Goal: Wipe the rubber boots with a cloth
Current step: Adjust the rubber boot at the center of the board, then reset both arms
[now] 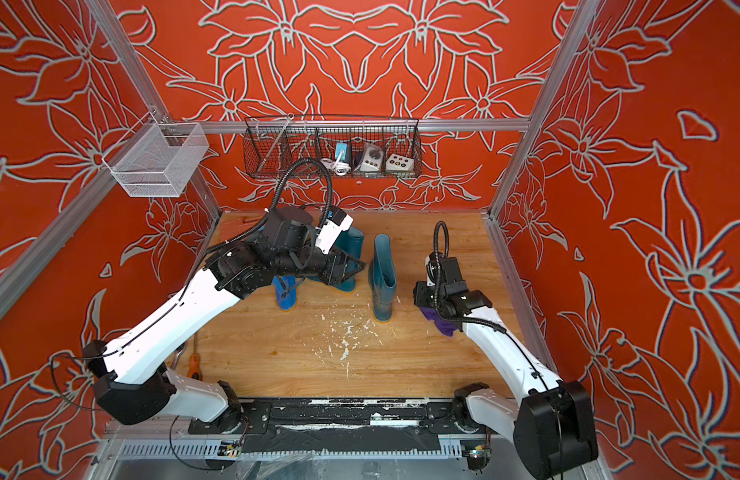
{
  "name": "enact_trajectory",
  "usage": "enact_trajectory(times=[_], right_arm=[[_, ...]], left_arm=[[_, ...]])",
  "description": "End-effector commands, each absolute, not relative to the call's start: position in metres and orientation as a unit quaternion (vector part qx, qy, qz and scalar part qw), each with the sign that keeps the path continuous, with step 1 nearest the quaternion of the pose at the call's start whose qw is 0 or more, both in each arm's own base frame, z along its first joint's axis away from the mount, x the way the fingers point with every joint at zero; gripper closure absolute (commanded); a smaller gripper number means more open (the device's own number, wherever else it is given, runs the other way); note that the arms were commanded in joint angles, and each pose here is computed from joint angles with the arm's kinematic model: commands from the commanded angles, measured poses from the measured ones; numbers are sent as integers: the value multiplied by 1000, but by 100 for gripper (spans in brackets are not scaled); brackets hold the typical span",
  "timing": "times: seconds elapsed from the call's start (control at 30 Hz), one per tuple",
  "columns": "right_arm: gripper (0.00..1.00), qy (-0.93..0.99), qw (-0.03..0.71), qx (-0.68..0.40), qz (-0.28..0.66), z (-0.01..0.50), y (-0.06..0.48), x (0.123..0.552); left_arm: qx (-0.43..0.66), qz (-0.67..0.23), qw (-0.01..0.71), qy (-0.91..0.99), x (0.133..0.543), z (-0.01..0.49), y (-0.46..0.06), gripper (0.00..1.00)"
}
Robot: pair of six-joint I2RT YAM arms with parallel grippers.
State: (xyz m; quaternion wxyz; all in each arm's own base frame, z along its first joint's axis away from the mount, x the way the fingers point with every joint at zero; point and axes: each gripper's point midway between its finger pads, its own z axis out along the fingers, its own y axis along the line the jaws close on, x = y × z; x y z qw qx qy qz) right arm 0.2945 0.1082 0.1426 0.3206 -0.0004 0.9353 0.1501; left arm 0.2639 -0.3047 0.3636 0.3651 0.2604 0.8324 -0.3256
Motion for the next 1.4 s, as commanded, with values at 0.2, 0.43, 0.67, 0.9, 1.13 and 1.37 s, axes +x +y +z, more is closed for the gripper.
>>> enact_trajectory(times=[0.2,0.43,0.67,0.9,1.13,1.37], right_arm=[[42,911,407,27,63,190,61,283],[14,887,458,61,9,204,32,278],[1,867,484,84,-87,188,-2,278],[2,827,548,5,-124,163,3,300],[2,822,548,29,-154,129,-16,325],[2,813,569,3,-121,126,-10,348]], left_arm=[[196,-185,483,833,251,383,-198,32],[94,-53,524,845,252,376,-84,14],[-51,8,490,870,265,304,0,6],[-180,-1,495,850,275,232,53,4],[-141,19,496,857,300,187,70,0],[-91,-53,489,866,346,131,52,0]])
